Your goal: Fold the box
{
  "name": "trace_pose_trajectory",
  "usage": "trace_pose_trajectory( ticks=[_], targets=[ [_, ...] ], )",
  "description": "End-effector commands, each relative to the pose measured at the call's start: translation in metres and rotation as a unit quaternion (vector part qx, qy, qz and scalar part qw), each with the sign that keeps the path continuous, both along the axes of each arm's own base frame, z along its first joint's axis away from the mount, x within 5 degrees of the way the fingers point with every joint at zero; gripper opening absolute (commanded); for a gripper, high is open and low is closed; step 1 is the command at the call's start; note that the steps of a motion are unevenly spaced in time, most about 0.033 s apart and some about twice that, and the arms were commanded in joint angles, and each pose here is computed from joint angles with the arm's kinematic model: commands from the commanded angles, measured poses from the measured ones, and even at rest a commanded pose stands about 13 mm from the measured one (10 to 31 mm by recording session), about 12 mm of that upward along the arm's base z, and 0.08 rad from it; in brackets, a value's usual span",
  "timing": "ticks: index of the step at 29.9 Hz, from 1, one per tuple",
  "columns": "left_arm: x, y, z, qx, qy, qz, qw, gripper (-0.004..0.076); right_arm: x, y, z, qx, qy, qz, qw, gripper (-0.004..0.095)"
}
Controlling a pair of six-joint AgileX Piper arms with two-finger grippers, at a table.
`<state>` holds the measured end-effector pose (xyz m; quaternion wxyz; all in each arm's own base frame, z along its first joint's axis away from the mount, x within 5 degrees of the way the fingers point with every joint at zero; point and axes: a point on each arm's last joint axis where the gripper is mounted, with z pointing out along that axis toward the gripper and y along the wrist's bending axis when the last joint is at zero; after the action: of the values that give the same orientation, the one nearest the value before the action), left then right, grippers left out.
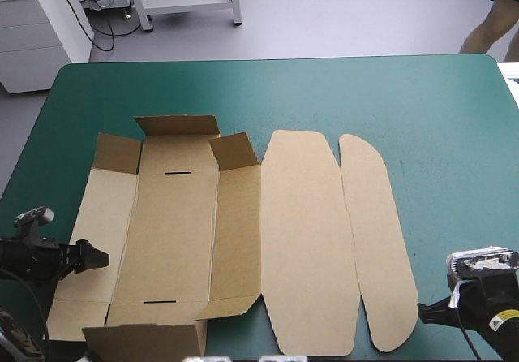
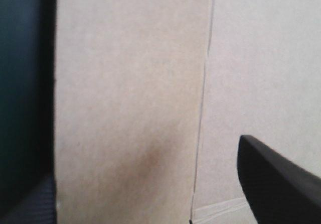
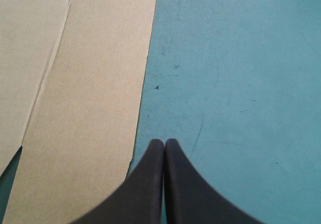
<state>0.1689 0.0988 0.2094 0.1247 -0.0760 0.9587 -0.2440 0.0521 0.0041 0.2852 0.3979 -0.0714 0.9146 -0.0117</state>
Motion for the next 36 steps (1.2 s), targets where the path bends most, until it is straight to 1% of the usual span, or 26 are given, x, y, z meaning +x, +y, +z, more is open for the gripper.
trace_pose_trajectory(
  ticks=[1,5,11,13,16,20,23,31,36],
  targets=[
    [0.010,-0.019,0.010,-0.015,-0.019,-0.042,0.999,0.0582,0.004,0.000,0.011,-0.002,-0.036,-0.001,0.999,-0.0020],
    [0.015,-0.029,0.010,-0.014,-0.019,-0.074,0.997,0.0582,0.004,0.000,0.011,-0.002,-0.036,-0.001,0.999,-0.0020],
    [0.016,-0.032,0.011,-0.020,-0.019,-0.074,0.997,0.0582,0.004,0.000,0.011,-0.002,-0.036,-0.001,0.999,-0.0020],
    [0.016,-0.032,0.011,-0.021,-0.019,-0.075,0.997,0.0568,0.004,0.000,0.011,-0.002,-0.036,-0.001,0.999,-0.0020],
    [0.016,-0.032,0.012,-0.024,-0.017,-0.075,0.997,0.0509,0.004,0.000,0.011,-0.002,-0.036,-0.001,0.999,-0.0020],
    [0.015,-0.033,0.012,-0.029,-0.014,-0.079,0.996,0.0384,0.004,0.000,0.011,-0.002,-0.036,-0.001,0.999,-0.0019],
    [0.014,-0.034,0.012,-0.034,-0.011,-0.082,0.996,0.0307,0.004,0.000,0.011,-0.002,-0.036,-0.001,0.999,-0.0019],
    [0.012,-0.037,0.013,-0.048,-0.002,-0.092,0.995,0.0165,0.004,0.000,0.011,-0.002,-0.036,-0.001,0.999,-0.0020],
    [0.010,-0.035,0.012,-0.039,0.006,-0.099,0.994,0.0020,0.004,0.000,0.011,-0.002,-0.036,-0.001,0.999,-0.0019]
  ],
)
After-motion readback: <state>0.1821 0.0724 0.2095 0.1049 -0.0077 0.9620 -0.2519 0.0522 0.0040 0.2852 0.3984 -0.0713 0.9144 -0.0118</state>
